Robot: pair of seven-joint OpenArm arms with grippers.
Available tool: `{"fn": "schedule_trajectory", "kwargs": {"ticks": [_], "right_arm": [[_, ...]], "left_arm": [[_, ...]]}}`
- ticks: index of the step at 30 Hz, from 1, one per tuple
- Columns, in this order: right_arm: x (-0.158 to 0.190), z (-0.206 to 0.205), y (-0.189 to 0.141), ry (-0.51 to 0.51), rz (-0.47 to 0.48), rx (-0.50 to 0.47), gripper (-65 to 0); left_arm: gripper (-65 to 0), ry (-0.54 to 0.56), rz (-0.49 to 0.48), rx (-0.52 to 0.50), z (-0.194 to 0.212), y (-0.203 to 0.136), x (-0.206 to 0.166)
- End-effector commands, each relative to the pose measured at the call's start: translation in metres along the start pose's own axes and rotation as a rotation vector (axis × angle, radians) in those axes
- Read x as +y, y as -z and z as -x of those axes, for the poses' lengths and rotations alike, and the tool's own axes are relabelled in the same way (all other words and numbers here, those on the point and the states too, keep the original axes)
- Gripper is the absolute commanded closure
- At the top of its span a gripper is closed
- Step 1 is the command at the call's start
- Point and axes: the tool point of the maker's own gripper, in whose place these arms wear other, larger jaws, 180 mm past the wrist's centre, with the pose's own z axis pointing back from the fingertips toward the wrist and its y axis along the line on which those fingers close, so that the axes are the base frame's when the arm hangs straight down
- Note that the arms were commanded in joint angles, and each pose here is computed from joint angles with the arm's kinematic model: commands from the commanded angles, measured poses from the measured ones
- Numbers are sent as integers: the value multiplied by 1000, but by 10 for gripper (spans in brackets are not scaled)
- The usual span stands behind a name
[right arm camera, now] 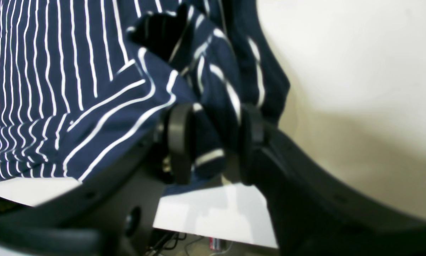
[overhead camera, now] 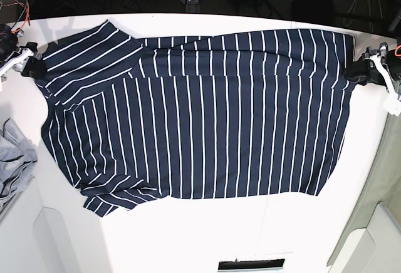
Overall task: Layout the t-shirt on the table in an organized manner, then fold the t-shirt properly
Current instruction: 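Pull both held corners apart to straighten the shirt's edge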
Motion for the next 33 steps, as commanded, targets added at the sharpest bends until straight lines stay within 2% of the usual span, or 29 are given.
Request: {"fn": "schedule_trajectory", "kwargs": {"ticks": [1,5,8,10,12,20,27,33], "right_arm": [[-2,-17,-6,-23,3,-48,-208],[-3,-16,-6,-26,9,-43,-209],[-4,-16,-6,-30,14,-39,-262],[-5,-15,-6,-31,17,-37,-297],[-6,-15,-7,-34,21,-35,-298],[-8,-16,-8,-39,27,-34,-298],[-7,-17,-8,-37,24,-37,-298],[-7,-17,-8,-36,21,-38,-298]], "left_arm": [[-245,22,2,-37,-16,-8,1],[-245,15,7,-21,-10,-5,-2],[-246,14,-1,26,4,-2,-2],[-273,6,-3,48,14,-2,-1],[-295,-5,-4,73,26,-3,-1],[-295,-48,-35,81,50,-9,4],[-295,0,-142,78,66,0,21],[-295,5,-151,86,72,4,20]]}}
